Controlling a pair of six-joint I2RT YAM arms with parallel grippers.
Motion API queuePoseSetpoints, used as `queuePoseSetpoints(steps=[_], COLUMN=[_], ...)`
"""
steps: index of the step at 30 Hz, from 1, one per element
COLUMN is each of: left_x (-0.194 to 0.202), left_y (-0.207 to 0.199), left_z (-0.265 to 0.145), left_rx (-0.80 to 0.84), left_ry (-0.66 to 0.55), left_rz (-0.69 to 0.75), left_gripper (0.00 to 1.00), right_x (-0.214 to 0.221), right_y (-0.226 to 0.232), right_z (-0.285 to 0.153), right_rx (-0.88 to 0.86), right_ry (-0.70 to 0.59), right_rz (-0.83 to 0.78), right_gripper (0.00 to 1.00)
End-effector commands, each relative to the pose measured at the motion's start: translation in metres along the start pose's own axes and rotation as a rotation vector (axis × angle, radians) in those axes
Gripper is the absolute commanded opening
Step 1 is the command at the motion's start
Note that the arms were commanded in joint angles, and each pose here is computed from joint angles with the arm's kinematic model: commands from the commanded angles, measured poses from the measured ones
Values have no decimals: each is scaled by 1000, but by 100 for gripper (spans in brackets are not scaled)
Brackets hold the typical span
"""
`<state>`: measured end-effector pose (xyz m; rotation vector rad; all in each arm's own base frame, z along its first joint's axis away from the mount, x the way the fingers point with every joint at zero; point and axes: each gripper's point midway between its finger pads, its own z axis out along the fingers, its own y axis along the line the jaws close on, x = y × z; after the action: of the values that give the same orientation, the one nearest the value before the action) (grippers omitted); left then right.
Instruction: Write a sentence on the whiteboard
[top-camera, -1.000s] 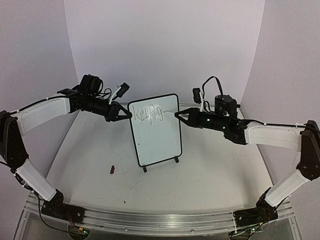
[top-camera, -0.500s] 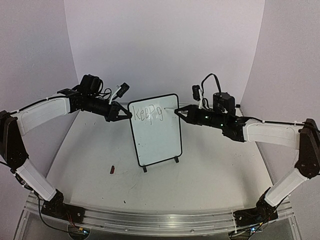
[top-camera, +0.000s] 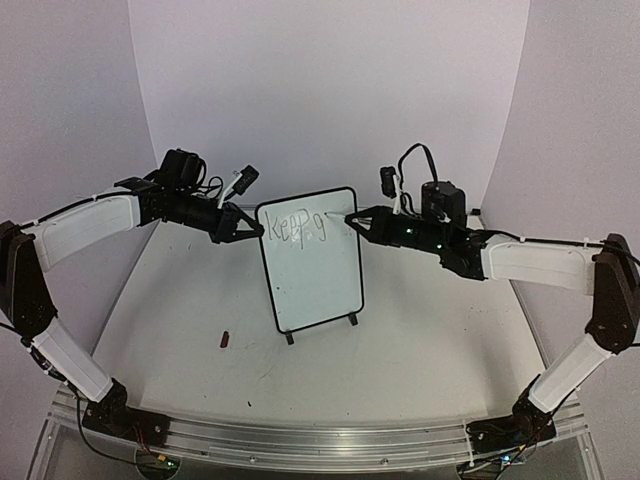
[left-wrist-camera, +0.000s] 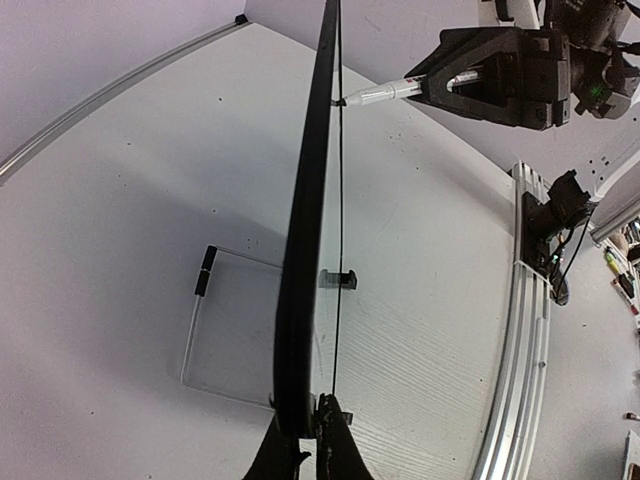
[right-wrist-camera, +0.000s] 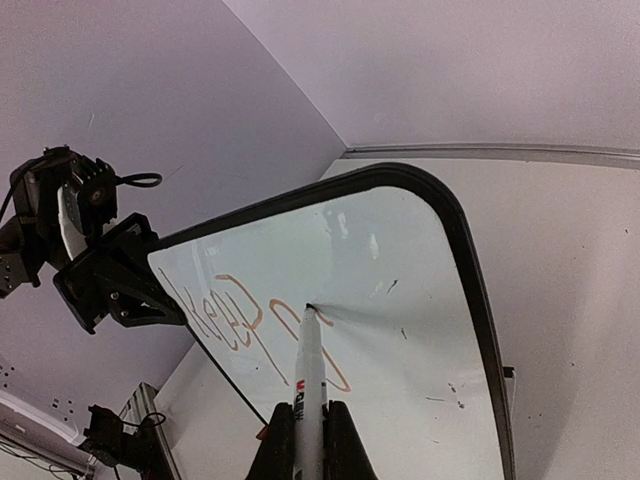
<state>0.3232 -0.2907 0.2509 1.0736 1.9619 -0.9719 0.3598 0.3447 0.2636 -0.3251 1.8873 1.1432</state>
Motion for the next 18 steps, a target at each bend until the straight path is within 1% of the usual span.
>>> queuePoseSetpoints(steps=[1, 11, 15, 18], left_x=[18, 18, 19, 19], left_y=[4, 4, 3, 2], left_z=[5, 7, 7, 8], left_rx=[-39, -35, -32, -31], left_ry=[73, 74, 76, 77], left_rz=[20, 23, 23, 23], left_gripper=[0, 0, 0, 0], right_x=[-8, 19, 21, 15], right_y=[3, -9, -12, -13], right_z=[6, -1, -4, -8], right_rx=[-14, 18, 35, 58], right_ry=[-13, 53, 57, 34], right_rz=[-23, 1, 4, -1], right_gripper=[0, 0, 0, 0])
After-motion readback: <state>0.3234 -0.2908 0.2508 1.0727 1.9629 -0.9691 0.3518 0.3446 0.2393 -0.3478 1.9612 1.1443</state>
